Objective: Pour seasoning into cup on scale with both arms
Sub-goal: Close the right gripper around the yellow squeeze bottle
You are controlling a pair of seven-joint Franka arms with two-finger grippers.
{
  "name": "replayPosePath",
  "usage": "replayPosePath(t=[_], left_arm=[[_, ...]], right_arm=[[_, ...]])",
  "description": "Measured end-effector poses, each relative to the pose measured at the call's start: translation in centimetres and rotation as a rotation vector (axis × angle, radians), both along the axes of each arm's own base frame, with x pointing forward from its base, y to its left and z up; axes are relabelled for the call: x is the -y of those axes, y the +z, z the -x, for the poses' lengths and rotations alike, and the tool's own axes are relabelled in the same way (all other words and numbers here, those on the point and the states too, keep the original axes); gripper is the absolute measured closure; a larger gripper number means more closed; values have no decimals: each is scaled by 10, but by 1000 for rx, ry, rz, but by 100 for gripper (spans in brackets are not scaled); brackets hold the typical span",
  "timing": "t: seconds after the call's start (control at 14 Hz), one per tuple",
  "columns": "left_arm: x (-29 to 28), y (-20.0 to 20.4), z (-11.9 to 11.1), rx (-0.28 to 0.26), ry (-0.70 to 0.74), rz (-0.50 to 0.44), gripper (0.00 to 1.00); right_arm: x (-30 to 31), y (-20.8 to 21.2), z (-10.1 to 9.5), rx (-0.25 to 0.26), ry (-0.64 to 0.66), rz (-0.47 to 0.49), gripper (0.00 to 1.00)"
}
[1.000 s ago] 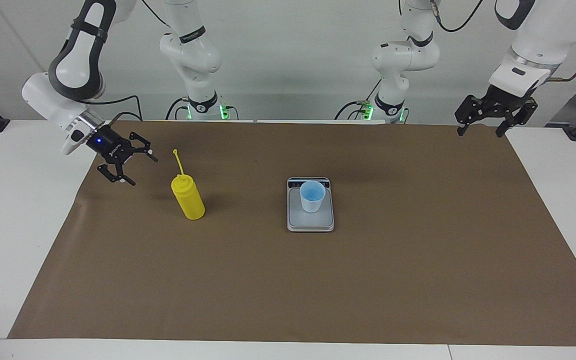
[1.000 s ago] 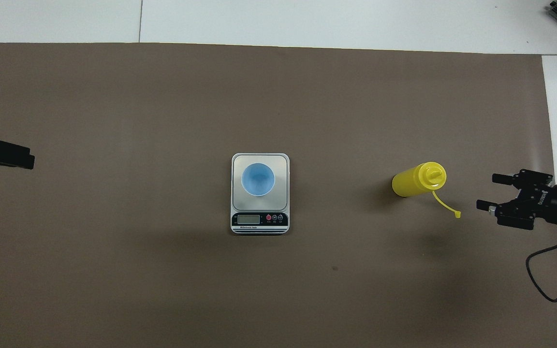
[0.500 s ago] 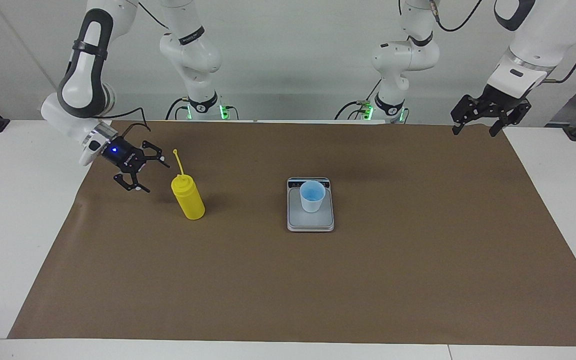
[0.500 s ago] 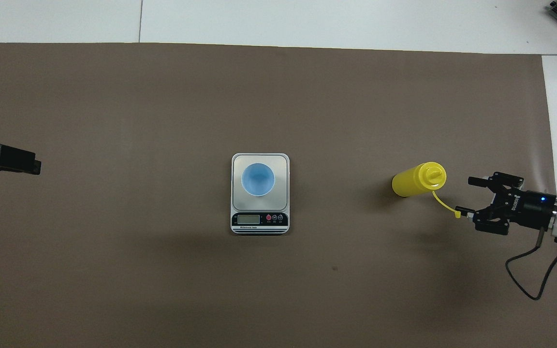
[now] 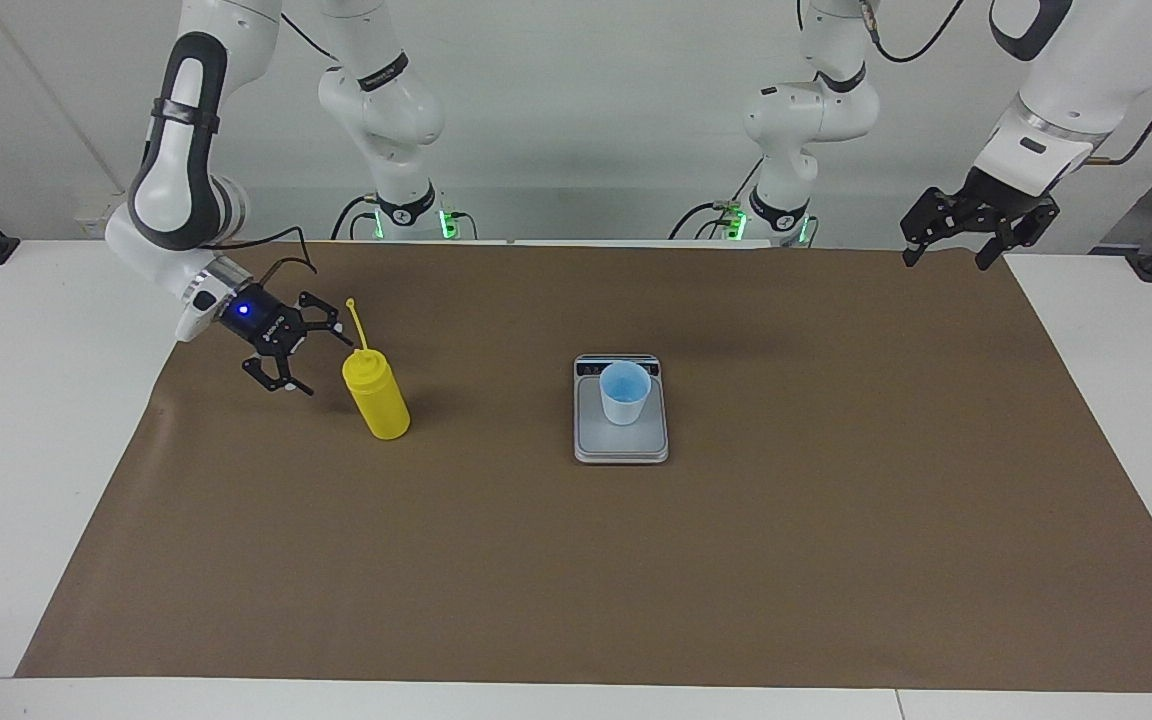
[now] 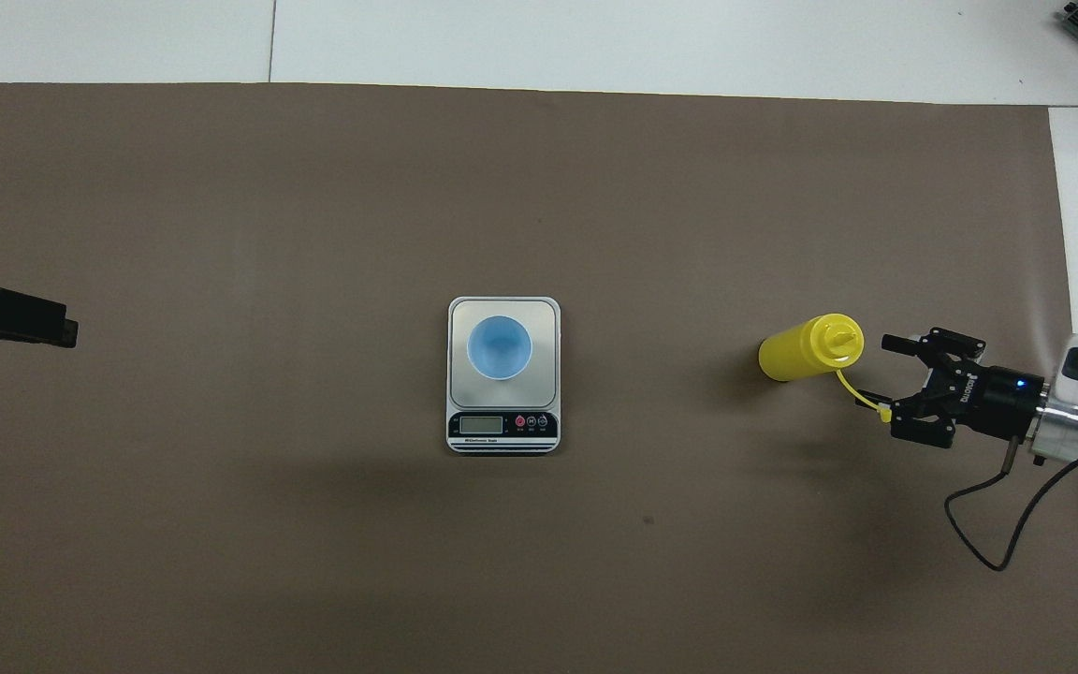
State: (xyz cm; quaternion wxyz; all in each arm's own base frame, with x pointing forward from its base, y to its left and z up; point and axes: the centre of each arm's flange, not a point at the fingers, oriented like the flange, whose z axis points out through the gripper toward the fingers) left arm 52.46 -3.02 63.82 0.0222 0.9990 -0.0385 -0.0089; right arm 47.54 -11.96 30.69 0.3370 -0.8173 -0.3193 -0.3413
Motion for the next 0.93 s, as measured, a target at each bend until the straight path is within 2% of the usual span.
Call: replayPosePath(t=[0.5, 0.93], left_arm=[[0, -1, 2, -10, 0, -1, 0], [0, -1, 2, -10, 0, -1, 0]], right_arm=[[-33, -59, -9, 88, 7, -92, 0], [-66, -53, -27, 126, 17, -130, 0]])
